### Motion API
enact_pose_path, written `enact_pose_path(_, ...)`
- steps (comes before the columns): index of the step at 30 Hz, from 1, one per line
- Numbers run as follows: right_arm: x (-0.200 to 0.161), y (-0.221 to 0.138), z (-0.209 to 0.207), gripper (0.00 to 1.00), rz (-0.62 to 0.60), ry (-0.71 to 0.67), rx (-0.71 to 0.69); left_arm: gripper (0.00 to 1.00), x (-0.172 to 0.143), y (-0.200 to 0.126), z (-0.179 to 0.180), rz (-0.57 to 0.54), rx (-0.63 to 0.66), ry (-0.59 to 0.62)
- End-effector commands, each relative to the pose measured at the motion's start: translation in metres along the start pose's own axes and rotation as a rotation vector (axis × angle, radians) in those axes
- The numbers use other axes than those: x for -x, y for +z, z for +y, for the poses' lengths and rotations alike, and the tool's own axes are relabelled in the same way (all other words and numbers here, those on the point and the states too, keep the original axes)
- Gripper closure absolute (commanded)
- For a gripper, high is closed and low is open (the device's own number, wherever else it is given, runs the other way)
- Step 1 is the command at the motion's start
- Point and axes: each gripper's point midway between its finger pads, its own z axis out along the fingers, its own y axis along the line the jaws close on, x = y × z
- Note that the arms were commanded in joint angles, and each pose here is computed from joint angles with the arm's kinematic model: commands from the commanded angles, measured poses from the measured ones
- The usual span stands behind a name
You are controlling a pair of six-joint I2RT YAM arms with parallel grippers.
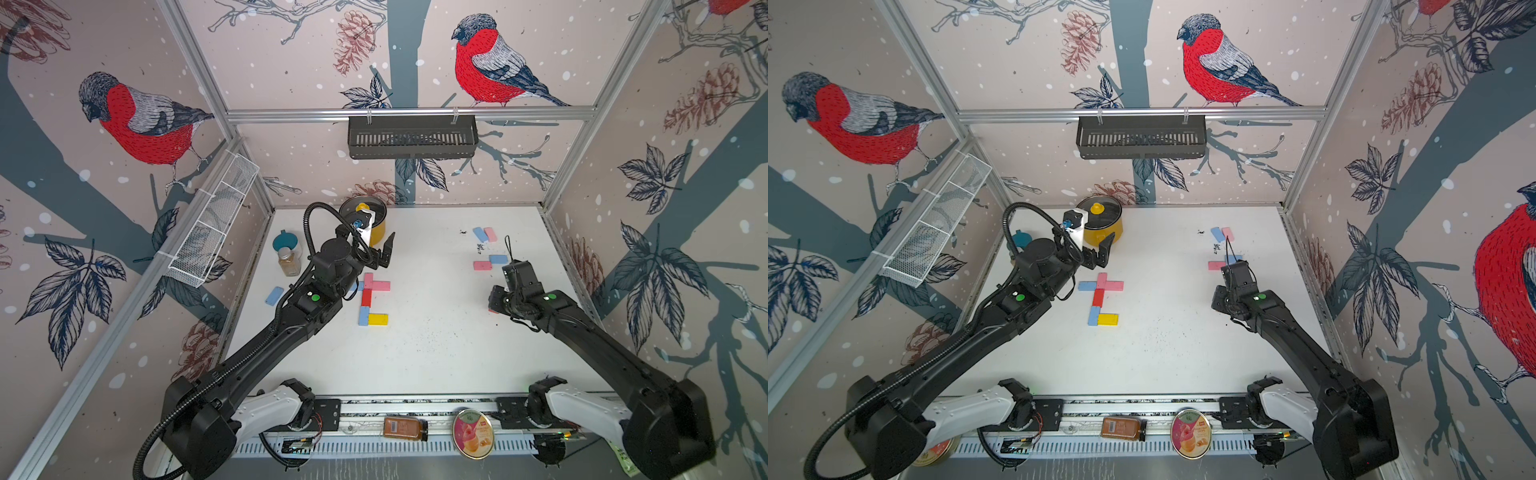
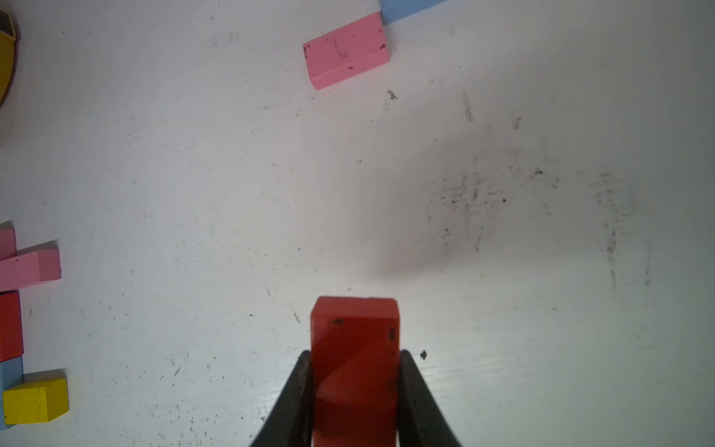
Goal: Assemble the letter t with building blocks
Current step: Pick up the building block from the center of the board, then place the building block at the center of the board.
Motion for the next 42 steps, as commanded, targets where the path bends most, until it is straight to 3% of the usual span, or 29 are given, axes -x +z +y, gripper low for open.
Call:
enact_pose_path(1,0.011,0.007,0.020,0.83,-0.001,-0.079,0.033,0.03,0.004,-0.001,0.004,-0.014,0.019,0.013)
enact_pose_path(21,0.027,0.114,0.097,0.88,0.136,-0.138,0.028,0.02,0.003,0.000,0.006,-0.010,0.034,0.016)
enact_pose_path(42,0.037,0.160,0.119,0.82,0.179,-0.153,-0.002,0.03,0.000,0.001,0.006,-0.001,0.033,0.021)
